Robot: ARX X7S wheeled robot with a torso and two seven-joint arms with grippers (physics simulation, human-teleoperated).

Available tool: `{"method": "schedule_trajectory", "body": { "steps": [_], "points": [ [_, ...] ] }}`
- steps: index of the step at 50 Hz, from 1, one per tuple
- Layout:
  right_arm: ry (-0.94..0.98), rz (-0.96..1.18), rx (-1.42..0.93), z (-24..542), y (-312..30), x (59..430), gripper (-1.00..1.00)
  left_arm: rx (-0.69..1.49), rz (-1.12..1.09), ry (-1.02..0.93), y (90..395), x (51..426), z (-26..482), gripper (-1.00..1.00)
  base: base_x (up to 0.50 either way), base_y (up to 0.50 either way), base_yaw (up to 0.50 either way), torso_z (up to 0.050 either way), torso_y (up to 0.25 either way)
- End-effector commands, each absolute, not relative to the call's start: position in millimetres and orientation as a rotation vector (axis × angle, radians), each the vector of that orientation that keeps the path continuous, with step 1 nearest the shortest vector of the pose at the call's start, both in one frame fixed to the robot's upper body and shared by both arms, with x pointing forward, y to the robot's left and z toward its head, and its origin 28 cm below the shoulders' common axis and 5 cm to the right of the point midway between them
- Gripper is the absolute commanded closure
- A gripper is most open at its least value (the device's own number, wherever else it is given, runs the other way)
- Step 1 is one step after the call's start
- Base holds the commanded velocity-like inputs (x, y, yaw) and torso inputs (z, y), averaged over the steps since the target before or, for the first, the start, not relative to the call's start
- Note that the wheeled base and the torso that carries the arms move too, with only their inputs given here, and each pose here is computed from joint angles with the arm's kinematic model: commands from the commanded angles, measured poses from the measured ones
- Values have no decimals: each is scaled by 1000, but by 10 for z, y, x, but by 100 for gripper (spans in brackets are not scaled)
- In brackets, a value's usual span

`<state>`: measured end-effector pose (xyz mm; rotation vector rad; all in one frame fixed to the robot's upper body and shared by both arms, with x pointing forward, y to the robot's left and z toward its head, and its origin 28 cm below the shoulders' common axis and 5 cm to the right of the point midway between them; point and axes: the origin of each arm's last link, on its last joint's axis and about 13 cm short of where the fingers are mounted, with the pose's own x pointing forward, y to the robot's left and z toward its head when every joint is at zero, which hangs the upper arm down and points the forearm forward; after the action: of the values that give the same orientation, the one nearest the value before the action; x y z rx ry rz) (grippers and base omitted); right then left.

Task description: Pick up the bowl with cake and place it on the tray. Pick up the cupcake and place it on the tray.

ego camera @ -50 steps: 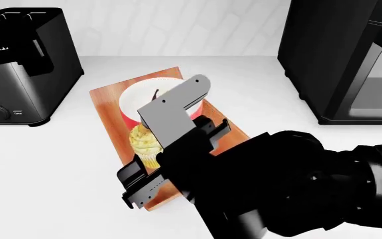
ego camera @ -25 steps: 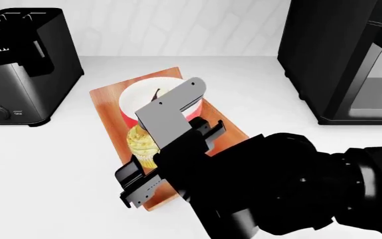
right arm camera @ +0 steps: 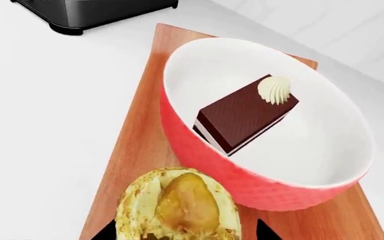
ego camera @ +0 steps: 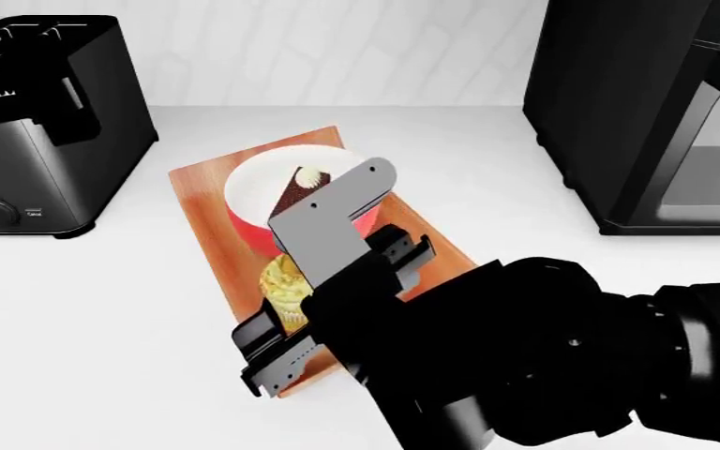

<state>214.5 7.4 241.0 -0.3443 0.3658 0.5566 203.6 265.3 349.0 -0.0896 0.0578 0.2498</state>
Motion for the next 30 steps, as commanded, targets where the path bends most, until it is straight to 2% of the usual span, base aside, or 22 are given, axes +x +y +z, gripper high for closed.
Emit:
{"method": "schedule_trajectory", "body": {
  "steps": [1, 30],
  "points": [
    [368, 538, -352, 2422, 28, 2135, -100, -85, 253, 56, 2652, 2039, 3489, -100, 0, 0, 0, 0, 0],
    [161, 574, -216, 3011, -159, 1821, -100, -84, 252, 49, 2647, 2018, 3516, -100, 0, 0, 0, 0, 0]
  ]
}}
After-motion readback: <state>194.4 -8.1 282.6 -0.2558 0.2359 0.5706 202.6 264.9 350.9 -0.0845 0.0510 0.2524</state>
